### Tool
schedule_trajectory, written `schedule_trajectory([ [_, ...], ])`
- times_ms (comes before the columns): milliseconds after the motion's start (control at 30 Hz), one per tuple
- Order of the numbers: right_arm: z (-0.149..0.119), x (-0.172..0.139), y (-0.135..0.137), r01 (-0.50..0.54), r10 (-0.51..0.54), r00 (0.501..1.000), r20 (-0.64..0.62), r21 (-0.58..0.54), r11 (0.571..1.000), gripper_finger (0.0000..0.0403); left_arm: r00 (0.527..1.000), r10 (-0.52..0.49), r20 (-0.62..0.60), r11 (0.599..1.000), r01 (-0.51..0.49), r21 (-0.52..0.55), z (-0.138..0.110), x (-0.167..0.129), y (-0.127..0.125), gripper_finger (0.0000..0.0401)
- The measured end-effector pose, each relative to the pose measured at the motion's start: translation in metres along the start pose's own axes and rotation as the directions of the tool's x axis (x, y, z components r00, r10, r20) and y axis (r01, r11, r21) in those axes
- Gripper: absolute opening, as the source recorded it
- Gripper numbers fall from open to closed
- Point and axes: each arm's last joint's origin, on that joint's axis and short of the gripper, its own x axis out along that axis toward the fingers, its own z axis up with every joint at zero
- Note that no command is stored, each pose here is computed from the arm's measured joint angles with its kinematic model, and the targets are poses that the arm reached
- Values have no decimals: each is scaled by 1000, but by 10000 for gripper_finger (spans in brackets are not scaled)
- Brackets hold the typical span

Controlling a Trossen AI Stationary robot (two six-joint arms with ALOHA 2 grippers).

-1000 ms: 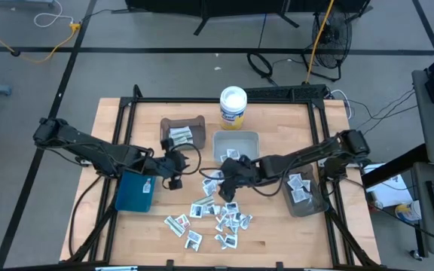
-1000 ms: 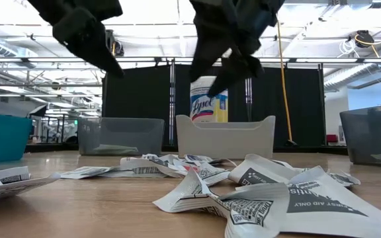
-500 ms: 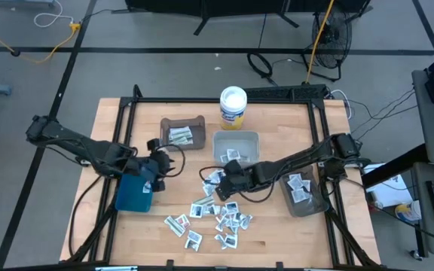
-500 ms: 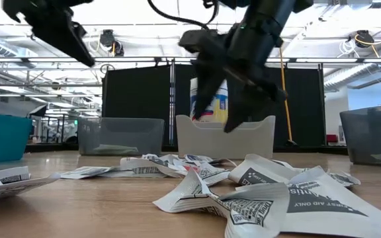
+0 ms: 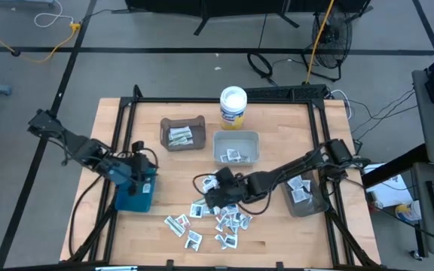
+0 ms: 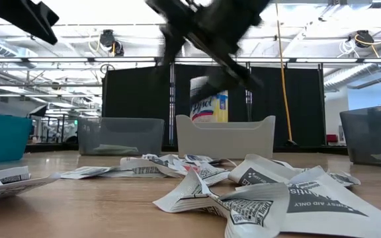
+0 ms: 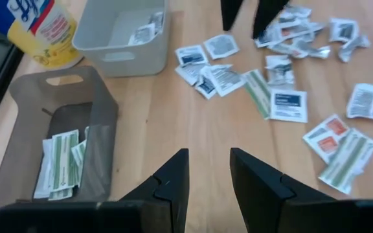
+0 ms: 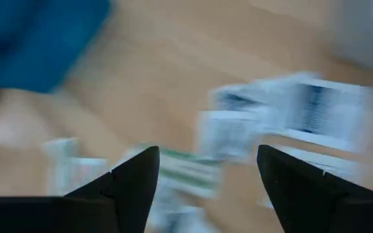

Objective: Pick & Place First Aid Supplies
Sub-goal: Put the blue alcohol pad into the bottom black bin

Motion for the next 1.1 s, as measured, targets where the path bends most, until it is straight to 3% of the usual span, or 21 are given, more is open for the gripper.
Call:
schedule_trajectory([
  [200,16,-16,18,-17,16,998,-57,-19,1000,236,999,-30,16,999,30,13,-3,-6,-1,118],
  [433,21,-30,13,137,-135,981,-140,5,991,226,999,-46,18,998,45,32,-3,-8,-4,118],
  [700,10,-4,-13,228,-227,961,-159,-15,974,226,999,-45,20,999,45,-1,-3,-8,-4,118],
  [1100,-7,27,-40,187,-180,970,-162,28,982,226,999,-42,29,999,43,-17,-2,-8,-4,118],
])
